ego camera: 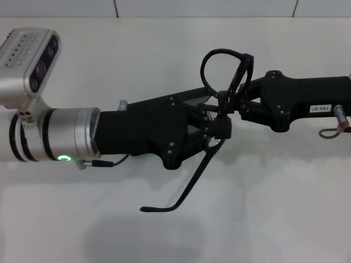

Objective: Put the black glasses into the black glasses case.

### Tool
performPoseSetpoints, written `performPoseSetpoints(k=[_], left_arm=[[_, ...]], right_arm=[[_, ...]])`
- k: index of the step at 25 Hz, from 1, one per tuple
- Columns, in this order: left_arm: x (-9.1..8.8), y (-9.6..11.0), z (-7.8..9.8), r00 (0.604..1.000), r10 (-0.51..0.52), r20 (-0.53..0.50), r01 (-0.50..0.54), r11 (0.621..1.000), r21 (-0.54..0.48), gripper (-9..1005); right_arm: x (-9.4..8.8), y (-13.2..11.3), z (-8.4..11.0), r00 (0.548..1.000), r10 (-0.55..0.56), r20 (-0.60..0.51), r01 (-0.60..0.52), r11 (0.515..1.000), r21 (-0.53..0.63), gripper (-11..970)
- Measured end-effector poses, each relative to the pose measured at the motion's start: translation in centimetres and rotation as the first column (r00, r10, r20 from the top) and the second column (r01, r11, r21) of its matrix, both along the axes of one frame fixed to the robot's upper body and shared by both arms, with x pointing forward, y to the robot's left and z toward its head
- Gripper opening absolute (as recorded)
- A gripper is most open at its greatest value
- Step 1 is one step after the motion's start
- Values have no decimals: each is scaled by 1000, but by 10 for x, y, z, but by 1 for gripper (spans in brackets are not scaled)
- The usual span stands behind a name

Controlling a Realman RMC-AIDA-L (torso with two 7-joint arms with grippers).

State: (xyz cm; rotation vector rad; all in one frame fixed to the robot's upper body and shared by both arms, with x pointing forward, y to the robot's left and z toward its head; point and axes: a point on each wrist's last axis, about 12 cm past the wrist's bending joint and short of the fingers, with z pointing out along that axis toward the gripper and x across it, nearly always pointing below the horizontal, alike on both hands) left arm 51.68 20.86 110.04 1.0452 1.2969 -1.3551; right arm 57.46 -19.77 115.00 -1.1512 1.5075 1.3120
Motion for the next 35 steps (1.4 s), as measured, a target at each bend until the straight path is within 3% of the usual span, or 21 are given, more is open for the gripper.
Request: performPoseSetpoints(k=[35], left_arm=[[4,-12,-1,1000,30,2,-30,998,-54,4]], right_arm=[[1,3,3,1000,-3,-5,3,999,37,69]])
